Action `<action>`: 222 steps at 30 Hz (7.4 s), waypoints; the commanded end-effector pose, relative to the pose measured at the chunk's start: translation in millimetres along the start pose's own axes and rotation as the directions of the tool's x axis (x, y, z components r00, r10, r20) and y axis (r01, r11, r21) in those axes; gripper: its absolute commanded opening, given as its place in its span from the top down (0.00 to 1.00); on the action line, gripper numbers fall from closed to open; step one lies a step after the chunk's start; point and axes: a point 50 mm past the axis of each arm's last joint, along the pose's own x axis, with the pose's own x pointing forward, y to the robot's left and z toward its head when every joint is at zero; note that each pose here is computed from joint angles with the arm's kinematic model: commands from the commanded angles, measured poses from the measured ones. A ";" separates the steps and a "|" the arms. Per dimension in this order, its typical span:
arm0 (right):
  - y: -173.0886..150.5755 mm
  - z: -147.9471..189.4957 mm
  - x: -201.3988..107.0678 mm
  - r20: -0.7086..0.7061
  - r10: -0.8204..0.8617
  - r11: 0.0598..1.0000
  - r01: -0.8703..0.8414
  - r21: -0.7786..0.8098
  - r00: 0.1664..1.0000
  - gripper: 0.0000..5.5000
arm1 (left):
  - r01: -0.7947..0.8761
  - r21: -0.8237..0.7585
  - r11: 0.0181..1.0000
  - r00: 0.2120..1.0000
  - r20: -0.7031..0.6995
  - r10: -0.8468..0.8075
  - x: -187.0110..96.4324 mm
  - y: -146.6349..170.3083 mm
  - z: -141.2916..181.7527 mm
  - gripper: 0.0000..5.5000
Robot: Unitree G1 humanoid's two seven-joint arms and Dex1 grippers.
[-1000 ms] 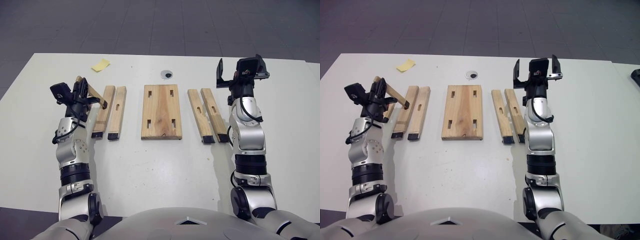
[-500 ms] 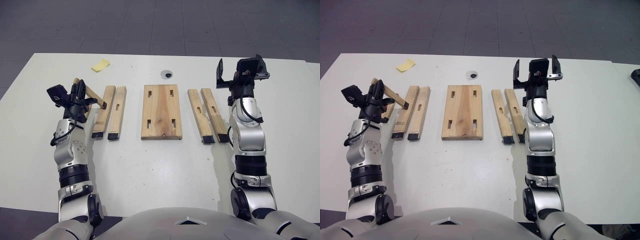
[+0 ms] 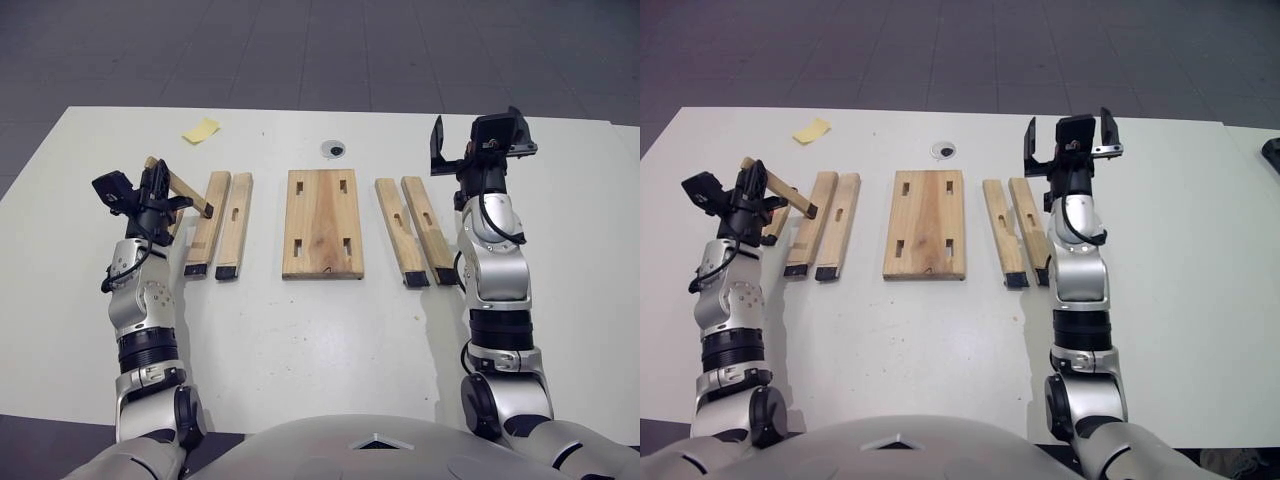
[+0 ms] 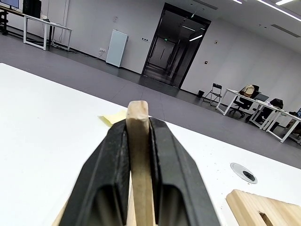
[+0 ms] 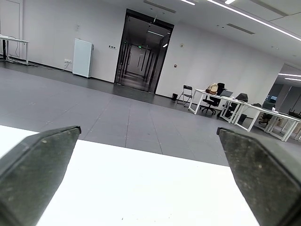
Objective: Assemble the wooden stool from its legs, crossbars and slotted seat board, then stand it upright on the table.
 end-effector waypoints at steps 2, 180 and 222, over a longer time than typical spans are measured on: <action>4.2 1.7 -0.2 -0.005 0.027 1.000 -0.027 0.010 1.000 0.02 | -0.070 0.078 0.994 0.983 -0.162 0.082 -15.1 20.6 -30.7 0.93; 25.1 -7.2 -11.7 -0.044 0.085 0.996 -0.084 0.015 0.995 0.02 | 0.004 0.517 0.856 0.996 -0.075 0.040 -62.3 -25.1 -8.4 0.02; 32.0 -5.1 -15.9 -0.038 0.099 0.995 -0.099 0.022 0.994 0.02 | 0.155 0.445 0.882 0.886 -0.457 0.075 -94.4 14.8 -78.1 0.33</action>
